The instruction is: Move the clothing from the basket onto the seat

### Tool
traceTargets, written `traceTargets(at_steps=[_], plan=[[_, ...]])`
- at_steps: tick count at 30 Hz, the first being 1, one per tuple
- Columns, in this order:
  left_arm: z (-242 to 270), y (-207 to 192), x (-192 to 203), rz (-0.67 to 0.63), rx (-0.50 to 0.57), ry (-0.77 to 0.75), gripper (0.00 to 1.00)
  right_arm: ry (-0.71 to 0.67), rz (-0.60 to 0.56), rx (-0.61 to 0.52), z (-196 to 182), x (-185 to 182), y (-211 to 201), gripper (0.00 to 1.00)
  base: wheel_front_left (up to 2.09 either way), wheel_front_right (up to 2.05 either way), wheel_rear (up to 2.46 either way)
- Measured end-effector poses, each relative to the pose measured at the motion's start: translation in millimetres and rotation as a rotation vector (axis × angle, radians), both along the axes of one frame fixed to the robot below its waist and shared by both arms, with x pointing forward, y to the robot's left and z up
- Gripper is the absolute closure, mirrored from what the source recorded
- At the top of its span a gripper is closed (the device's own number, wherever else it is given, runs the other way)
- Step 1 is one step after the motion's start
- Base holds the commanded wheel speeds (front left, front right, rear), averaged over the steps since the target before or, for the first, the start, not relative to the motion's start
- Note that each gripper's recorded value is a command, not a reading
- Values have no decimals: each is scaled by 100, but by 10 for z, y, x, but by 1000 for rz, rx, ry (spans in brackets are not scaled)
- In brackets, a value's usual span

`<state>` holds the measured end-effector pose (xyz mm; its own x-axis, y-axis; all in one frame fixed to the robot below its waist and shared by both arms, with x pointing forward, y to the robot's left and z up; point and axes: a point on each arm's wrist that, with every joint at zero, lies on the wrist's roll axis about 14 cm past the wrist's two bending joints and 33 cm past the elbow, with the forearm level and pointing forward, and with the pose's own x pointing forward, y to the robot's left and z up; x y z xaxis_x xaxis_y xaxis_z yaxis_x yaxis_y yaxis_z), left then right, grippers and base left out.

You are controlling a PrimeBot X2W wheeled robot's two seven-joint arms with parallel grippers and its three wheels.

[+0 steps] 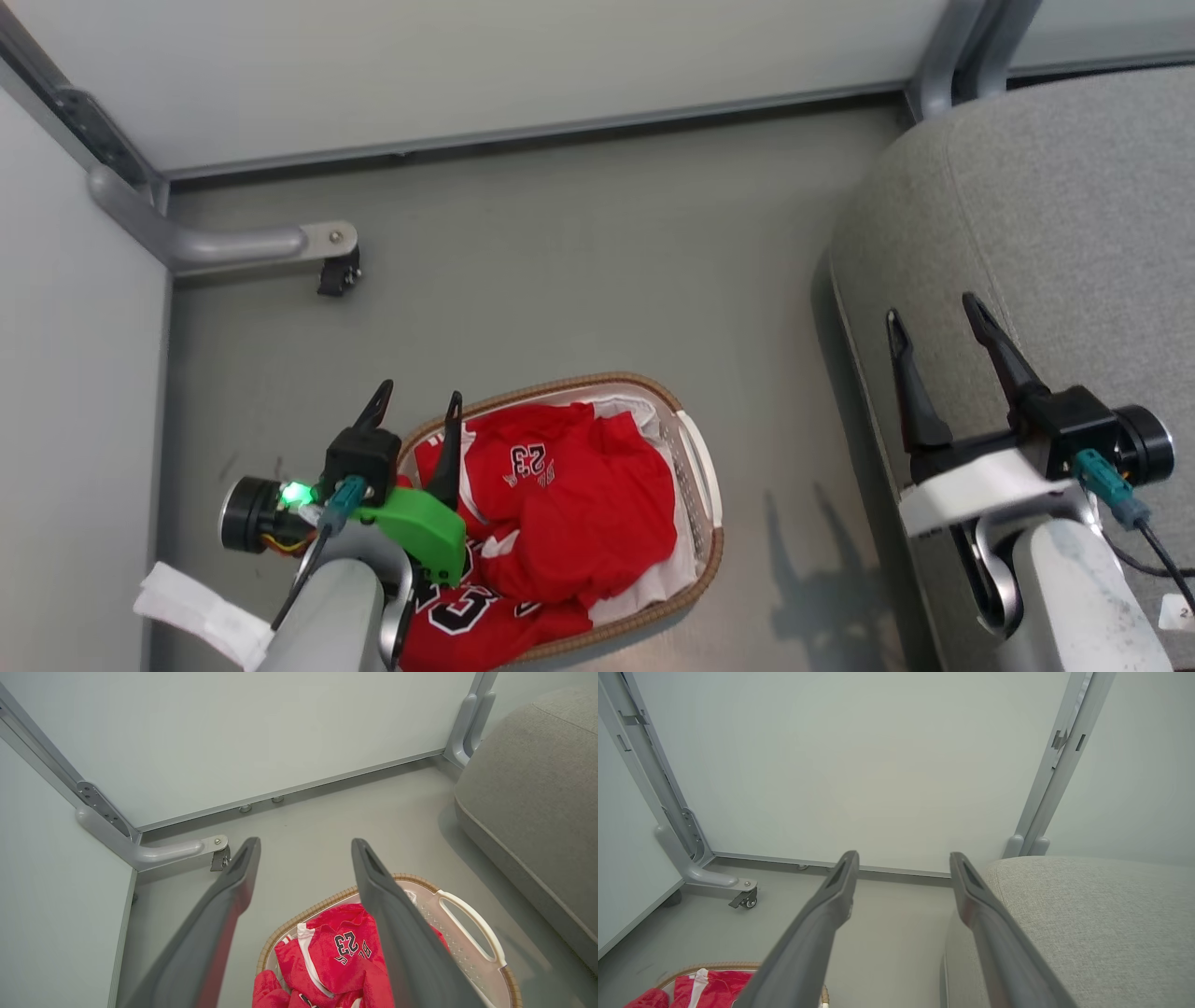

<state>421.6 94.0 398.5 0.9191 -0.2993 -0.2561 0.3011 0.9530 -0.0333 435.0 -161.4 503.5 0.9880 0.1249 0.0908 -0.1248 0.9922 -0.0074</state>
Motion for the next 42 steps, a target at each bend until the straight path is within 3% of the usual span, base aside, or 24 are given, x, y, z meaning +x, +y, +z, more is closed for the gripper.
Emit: traceTargets(at_steps=[7,15,23,32,33,34,35,36,42], plan=[[-786,-162,175,-73,47,222,0,41,10,24,-255,350,15,0,0,0,0],[-1729,-380,-54,-177,92,498,0,145,-27,61,-743,502,-131,0,0,0,0],[-2335,-637,-385,-282,106,694,0,242,-90,53,-1105,409,-380,0,0,0,0],[-2708,-776,-566,-310,105,830,0,301,-148,35,-1285,294,-601,0,0,0,0],[-2728,-805,-580,-317,101,838,16,306,-154,32,-1298,282,-622,0,0,0,0],[-2740,-828,-588,-322,98,842,54,310,-158,29,-1306,273,-639,0,0,0,0],[-2746,-860,-589,-327,90,844,83,313,-163,26,-1314,263,-657,0,0,0,0],[-2741,-890,-584,-330,82,841,100,316,-167,24,-1319,254,-672,0,0,0,0],[-2610,-966,-521,-346,57,794,100,304,-167,17,-1257,245,-674,0,0,0,0]])
